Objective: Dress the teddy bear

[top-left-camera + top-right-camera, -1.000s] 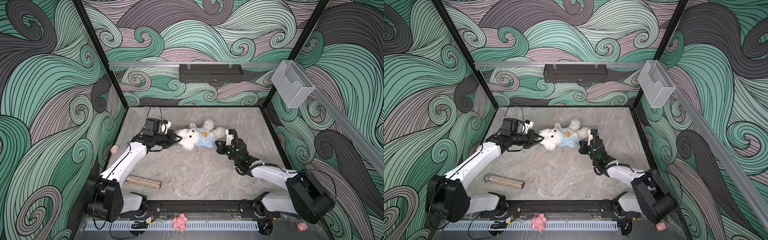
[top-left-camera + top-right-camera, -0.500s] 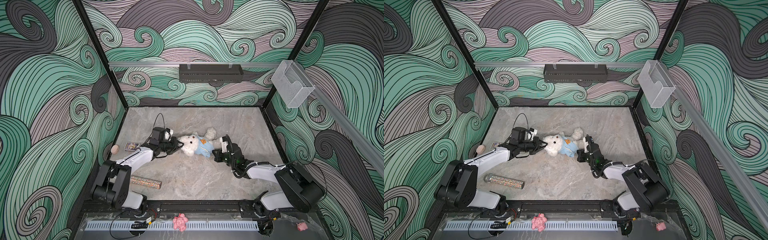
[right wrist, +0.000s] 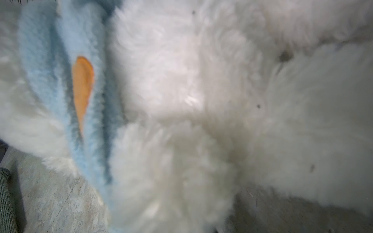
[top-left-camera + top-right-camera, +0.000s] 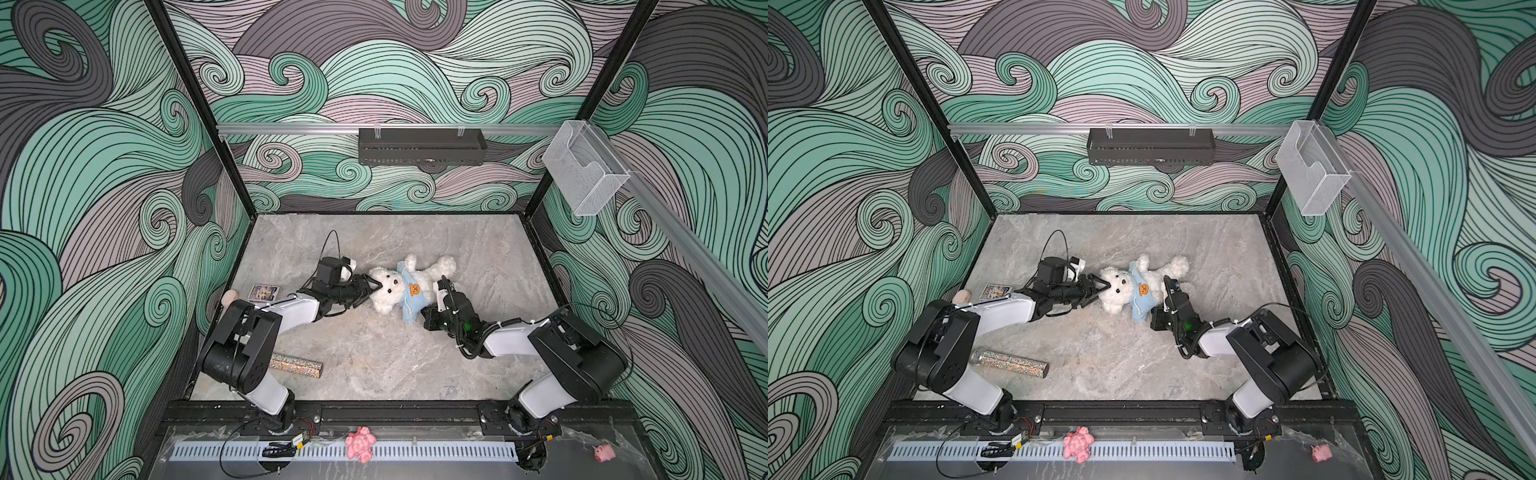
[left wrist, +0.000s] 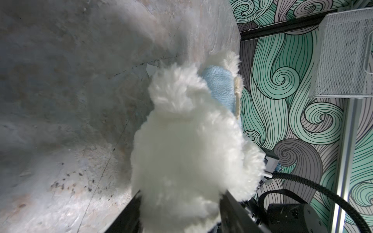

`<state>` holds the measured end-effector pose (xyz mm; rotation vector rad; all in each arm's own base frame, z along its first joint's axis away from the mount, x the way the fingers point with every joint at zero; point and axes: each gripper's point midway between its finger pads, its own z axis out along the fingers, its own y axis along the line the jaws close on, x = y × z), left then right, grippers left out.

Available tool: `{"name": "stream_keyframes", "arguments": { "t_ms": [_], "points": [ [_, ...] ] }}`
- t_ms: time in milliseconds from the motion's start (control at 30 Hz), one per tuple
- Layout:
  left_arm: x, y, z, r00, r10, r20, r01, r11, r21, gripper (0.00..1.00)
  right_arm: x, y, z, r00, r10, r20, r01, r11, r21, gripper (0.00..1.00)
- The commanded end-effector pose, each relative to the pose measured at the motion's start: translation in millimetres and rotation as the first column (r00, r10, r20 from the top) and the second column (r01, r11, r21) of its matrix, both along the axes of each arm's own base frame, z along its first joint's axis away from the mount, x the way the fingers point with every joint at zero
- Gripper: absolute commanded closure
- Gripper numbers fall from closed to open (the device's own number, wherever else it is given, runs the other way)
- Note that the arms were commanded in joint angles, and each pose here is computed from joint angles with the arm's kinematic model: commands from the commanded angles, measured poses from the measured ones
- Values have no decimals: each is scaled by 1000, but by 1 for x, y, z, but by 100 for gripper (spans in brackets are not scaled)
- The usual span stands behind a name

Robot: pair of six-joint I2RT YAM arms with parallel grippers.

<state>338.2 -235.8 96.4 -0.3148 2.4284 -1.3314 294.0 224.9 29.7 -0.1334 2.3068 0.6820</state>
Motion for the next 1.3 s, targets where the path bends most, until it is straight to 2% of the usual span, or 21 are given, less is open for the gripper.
{"name": "stream_keyframes", "arguments": {
  "t_ms": [0,133,300,467,567,700,867,900,1000,1133,1200,1267],
  "points": [
    [9,-6,8,999,-1,46,2,1000,-29,30,2,-1,4,1000,-16,13,16,1000,-7,100],
    [17,-8,12,999,16,43,-14,999,-49,21,1,-4,3,1000,-16,15,16,1000,-17,100],
    [22,-14,-4,1000,-6,-9,5,999,-46,21,2,-3,4,1000,-14,18,14,1000,-18,100],
    [26,-19,-11,1000,-7,6,8,999,-43,25,3,0,5,1000,-1,20,1,1000,-12,100],
    [28,-24,-15,1000,-13,19,14,1000,-28,37,3,0,4,1000,-1,20,1,1000,-18,100],
    [30,-26,-16,999,-19,42,20,1000,-12,64,2,-11,8,999,-25,37,27,998,-55,100],
    [27,-13,-16,994,-72,88,62,992,113,97,-1,-44,25,992,-94,83,104,985,-135,100],
    [26,-10,-15,991,-88,102,74,988,138,100,-2,-51,30,990,-106,91,118,983,-139,100],
    [25,4,-13,984,-99,149,65,973,221,100,-4,-76,33,984,-166,70,175,972,-157,100],
    [24,12,-15,971,-123,205,60,955,289,100,-7,-105,21,968,-248,-24,241,955,-174,100],
    [23,11,-16,967,-142,213,72,949,306,100,-6,-100,25,974,-224,-26,217,965,-149,100],
    [21,5,-15,956,-174,236,95,945,312,100,-7,-80,38,992,-122,11,123,989,-77,100]
  ]
}}
